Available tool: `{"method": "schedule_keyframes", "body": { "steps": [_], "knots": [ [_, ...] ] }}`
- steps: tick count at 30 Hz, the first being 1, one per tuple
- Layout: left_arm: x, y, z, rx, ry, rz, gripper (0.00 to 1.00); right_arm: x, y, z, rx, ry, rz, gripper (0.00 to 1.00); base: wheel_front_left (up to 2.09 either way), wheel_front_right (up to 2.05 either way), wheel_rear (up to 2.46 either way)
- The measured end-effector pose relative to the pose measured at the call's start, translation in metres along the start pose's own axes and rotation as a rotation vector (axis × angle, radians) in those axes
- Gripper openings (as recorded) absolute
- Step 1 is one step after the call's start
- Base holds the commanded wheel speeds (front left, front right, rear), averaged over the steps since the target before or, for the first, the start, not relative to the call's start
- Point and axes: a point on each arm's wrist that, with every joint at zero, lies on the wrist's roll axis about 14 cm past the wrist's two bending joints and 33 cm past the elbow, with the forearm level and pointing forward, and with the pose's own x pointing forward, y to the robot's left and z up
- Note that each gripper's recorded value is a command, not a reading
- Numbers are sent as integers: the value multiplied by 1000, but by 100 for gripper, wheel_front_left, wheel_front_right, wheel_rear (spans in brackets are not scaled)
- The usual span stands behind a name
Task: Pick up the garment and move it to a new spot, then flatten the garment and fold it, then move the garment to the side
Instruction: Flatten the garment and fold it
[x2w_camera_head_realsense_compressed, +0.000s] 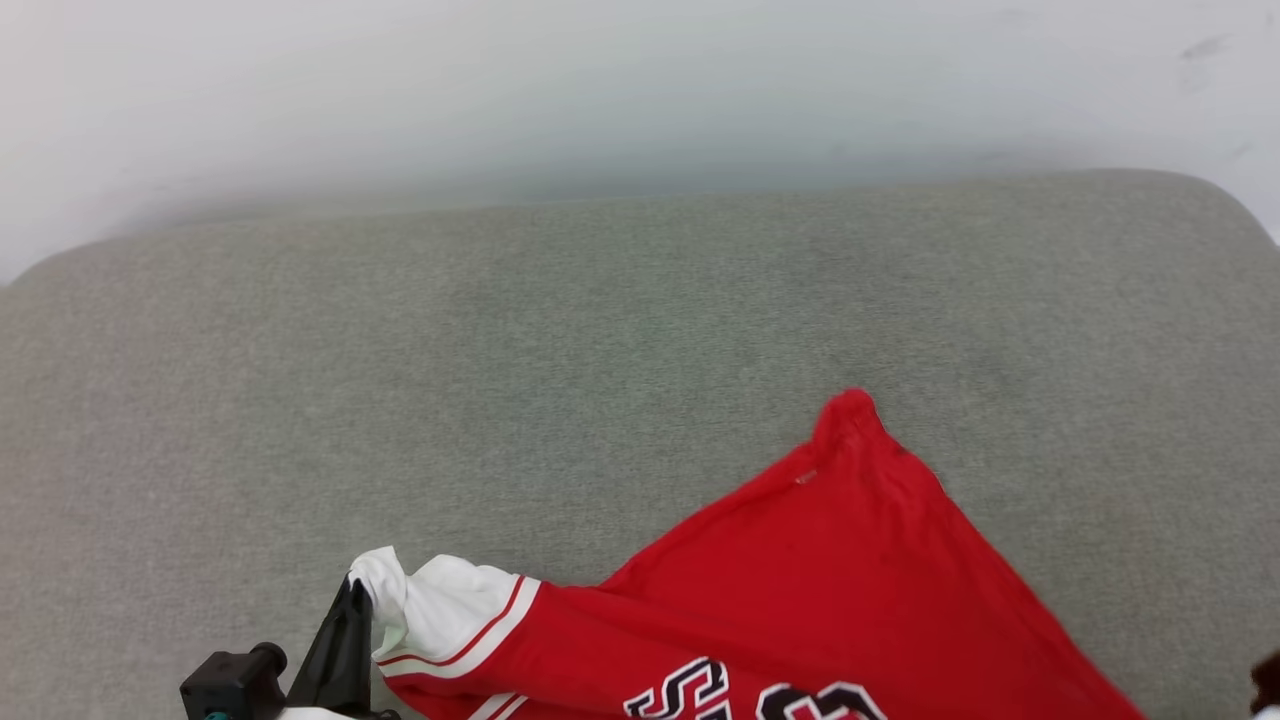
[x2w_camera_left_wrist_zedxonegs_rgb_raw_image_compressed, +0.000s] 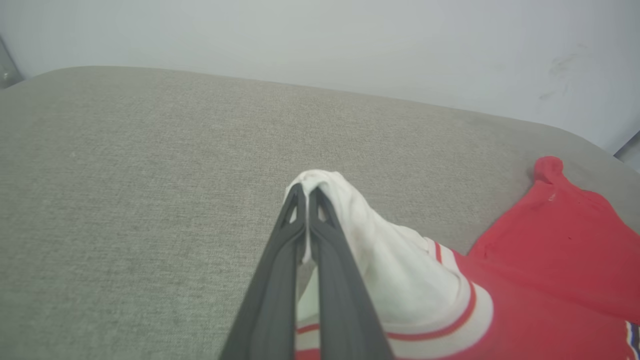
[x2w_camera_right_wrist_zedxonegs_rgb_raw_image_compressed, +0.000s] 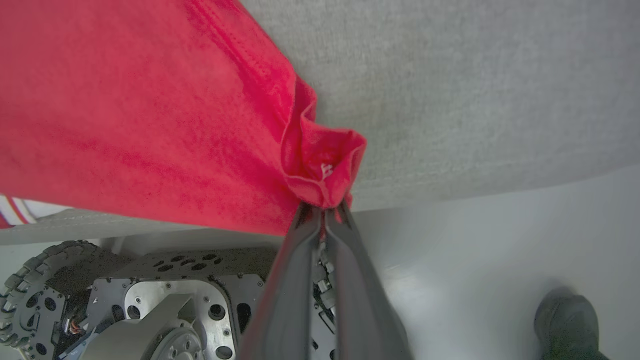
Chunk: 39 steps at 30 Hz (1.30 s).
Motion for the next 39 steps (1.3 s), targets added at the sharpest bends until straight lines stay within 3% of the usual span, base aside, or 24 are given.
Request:
{"method": "schedule_keyframes", "body": {
  "steps": [1, 2, 3, 4, 10, 16, 20, 24, 31, 39],
  "knots": [
    [1, -2, 0, 3, 0, -8, 0, -1, 1, -14, 35, 14, 2, 0, 0, 0, 0],
    [2, -4, 0, 4, 1, -13, 0, -1, 2, -26, 68, 28, 5, 10, 0, 0, 0],
    [3, -5, 0, 5, 2, -18, 0, -1, 4, -37, 95, 41, 9, 38, 0, 0, 0],
    [3, -6, 0, 5, 3, -21, 0, -1, 6, -44, 123, 41, 13, 100, 0, 0, 0],
    [6, -11, -1, 6, 5, -39, 0, -5, 3, -19, 204, -184, -3, 100, 0, 0, 0],
    [10, -16, 0, 3, 1, -52, 0, -19, -2, 61, 208, -600, -23, 100, 0, 0, 0],
    [17, -19, 4, 1, -11, -63, 0, -16, 6, 103, 173, -733, 5, 100, 0, 0, 0],
    [24, -20, 9, -1, -27, -66, 0, 3, 26, 132, 102, -695, 79, 100, 0, 0, 0],
    [37, -15, 11, -10, -40, -52, 0, 35, 63, 167, -110, -424, 180, 100, 0, 0, 0],
    [51, -6, 3, -15, -24, -28, 0, 69, 130, 177, -320, -196, 307, 100, 0, 0, 0]
  ]
}}
